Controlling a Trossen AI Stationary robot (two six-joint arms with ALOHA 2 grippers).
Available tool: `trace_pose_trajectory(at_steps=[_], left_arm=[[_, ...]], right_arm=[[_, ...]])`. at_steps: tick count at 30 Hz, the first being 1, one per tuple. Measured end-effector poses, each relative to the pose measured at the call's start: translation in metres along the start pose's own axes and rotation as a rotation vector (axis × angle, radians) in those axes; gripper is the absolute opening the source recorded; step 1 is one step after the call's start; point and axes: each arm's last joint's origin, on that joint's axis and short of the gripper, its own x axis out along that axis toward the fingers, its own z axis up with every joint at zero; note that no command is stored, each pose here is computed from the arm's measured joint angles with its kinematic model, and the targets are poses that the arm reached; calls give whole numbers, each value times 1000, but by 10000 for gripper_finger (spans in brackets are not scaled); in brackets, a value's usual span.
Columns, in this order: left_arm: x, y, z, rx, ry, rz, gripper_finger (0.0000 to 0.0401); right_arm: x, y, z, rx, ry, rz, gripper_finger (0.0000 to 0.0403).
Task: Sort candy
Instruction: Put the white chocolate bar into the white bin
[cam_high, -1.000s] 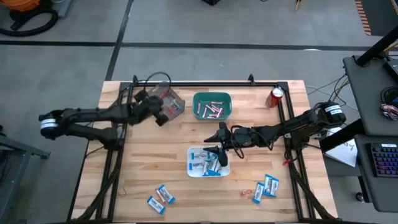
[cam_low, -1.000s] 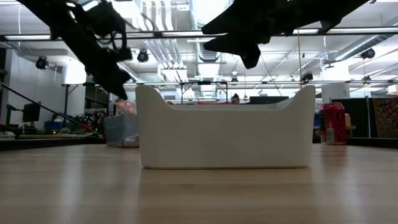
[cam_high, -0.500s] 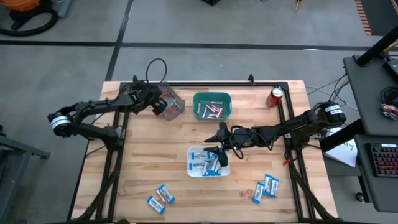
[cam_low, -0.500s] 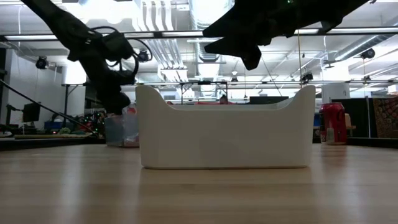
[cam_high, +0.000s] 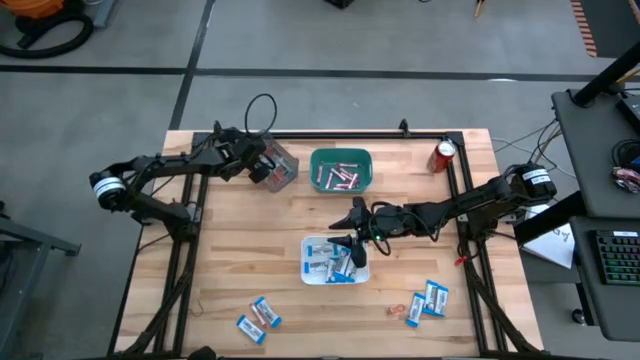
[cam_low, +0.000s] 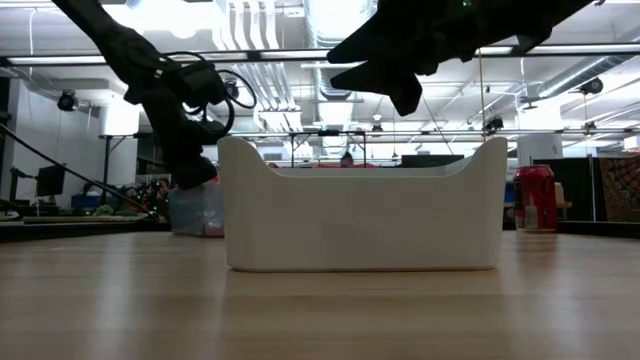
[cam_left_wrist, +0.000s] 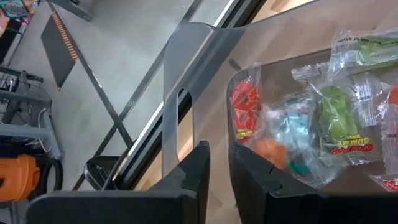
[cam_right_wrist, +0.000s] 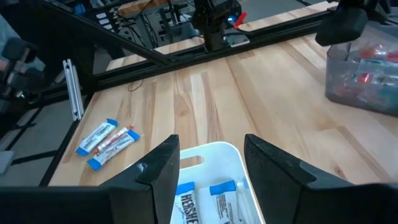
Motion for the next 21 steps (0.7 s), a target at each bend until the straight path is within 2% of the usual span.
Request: trace_pose_trajectory(at_steps=[6, 12, 17, 21], left_arm=[[-5, 4, 1, 20, 18, 1, 71], [-18, 5, 1, 11, 4, -11, 79], [-45, 6, 3, -54, -91, -34, 80], [-76, 1, 6, -101, -221, -100, 80]], right_arm=[[0, 0, -1, 14, 14, -5, 171], [-5, -2, -3, 84, 70, -21, 171], [-15, 0, 1, 179, 212, -26, 164], [-21, 4, 10, 252, 327, -59, 156]])
